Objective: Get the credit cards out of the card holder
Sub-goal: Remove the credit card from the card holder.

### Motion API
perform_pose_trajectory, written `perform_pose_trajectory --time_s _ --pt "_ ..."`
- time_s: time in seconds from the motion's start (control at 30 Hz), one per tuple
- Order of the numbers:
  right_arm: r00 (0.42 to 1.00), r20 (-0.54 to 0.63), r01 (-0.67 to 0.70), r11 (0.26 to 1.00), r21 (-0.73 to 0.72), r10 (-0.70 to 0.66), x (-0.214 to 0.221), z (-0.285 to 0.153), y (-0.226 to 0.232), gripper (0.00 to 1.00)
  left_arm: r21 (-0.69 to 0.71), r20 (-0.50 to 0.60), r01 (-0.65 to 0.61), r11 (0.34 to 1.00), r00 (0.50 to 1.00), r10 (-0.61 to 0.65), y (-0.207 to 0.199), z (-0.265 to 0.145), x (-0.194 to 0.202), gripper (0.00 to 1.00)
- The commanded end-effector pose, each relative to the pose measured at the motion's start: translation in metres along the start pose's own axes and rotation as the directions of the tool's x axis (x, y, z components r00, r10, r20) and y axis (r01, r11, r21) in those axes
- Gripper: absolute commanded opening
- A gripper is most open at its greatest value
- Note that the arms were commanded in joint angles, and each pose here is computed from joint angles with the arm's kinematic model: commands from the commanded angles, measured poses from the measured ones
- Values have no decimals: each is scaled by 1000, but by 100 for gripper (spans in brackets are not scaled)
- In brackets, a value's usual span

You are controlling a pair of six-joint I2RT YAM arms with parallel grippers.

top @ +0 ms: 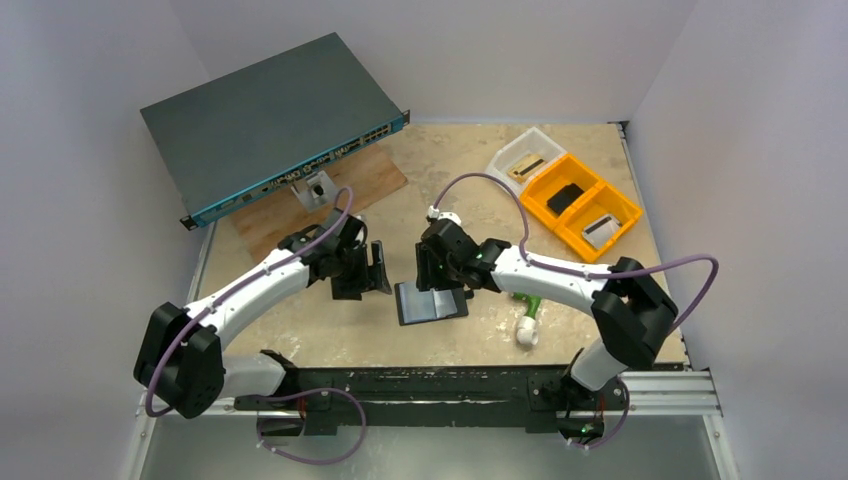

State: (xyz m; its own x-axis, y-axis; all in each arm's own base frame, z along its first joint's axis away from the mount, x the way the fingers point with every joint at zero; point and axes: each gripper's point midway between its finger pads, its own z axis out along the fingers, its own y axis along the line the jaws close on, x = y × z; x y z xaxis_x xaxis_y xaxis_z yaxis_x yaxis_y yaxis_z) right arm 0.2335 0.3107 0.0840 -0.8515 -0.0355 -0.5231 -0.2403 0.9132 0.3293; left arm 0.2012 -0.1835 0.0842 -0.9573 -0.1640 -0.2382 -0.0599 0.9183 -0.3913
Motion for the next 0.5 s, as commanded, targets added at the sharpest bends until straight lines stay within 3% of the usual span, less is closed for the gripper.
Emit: perform_pose_trajectory --time_s 0.0,0.47 --pt "1000 31 -4 999 35 3 -4 7 -5 50 14 36 23 1000 999 -23 -4 1 -10 71" --pt "997 -60 44 998 42 -41 27 36 -4 50 31 10 30 999 999 -30 -6 9 -7 70"
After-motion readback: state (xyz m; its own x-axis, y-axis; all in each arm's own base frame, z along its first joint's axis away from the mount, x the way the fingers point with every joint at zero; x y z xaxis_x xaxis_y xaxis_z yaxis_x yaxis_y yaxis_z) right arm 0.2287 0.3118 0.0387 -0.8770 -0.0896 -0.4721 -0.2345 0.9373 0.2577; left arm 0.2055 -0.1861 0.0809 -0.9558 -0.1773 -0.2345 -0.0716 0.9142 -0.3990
